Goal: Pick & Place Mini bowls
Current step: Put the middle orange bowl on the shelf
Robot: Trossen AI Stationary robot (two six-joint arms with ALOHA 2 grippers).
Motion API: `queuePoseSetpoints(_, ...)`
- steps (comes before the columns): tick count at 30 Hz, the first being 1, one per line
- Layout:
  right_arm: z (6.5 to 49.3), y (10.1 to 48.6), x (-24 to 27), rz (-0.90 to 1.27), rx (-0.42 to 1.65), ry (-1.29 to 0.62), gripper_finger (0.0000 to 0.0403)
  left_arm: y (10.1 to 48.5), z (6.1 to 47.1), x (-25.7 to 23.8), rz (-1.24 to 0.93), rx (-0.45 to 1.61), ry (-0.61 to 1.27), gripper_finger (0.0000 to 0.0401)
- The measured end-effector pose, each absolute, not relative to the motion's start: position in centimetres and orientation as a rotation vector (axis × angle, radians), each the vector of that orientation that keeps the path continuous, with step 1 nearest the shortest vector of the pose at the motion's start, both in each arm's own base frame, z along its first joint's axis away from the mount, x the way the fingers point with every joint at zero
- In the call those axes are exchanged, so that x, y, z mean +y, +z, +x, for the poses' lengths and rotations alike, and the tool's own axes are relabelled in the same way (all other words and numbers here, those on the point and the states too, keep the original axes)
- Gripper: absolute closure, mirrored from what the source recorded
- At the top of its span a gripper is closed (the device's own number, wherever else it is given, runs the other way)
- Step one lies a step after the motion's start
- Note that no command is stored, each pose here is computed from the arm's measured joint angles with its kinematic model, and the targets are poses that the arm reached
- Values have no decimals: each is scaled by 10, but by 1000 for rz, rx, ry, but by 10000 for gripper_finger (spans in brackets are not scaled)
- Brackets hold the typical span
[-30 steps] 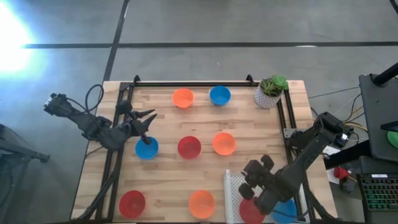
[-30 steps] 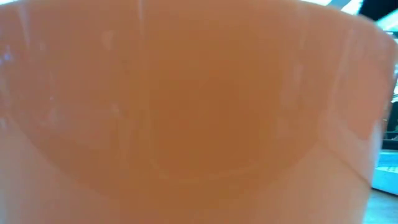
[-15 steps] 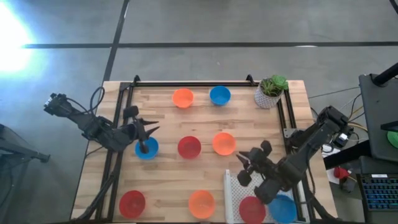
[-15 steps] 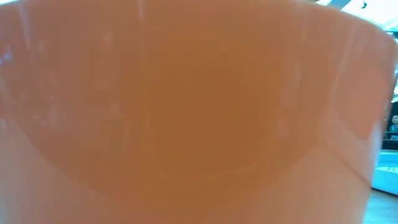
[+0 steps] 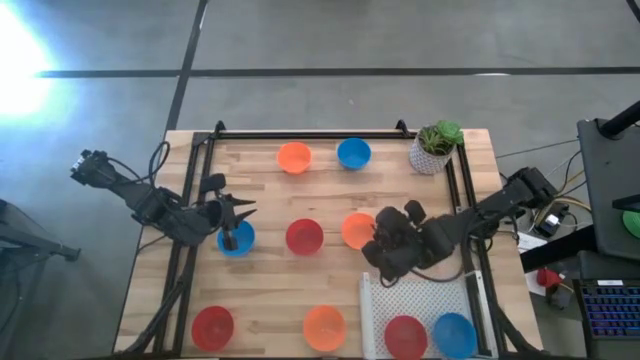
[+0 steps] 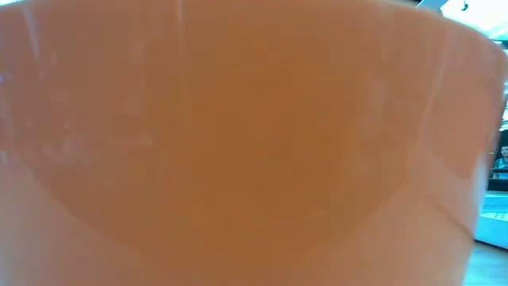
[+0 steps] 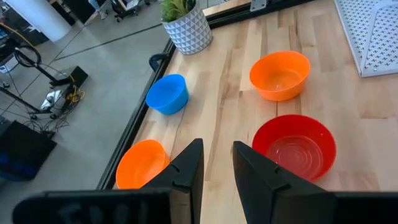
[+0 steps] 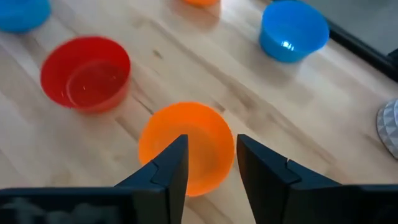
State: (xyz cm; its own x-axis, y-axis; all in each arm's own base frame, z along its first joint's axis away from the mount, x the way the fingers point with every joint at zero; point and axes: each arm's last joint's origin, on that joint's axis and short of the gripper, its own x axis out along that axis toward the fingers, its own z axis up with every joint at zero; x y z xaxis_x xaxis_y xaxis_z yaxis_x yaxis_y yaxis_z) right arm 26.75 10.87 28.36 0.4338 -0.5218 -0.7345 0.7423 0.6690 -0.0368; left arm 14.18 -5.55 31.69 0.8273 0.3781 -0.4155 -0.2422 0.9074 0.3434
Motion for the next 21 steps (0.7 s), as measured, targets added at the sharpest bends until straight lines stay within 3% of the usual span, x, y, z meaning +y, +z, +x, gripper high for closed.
queuePoseSetpoints(6,271,282,99,340,877,-778,261,317,142,-55,309,501,328,316)
queuePoseSetpoints(21,268,290,92,500,825,-829,261,313,139,-54,364,546,322,316)
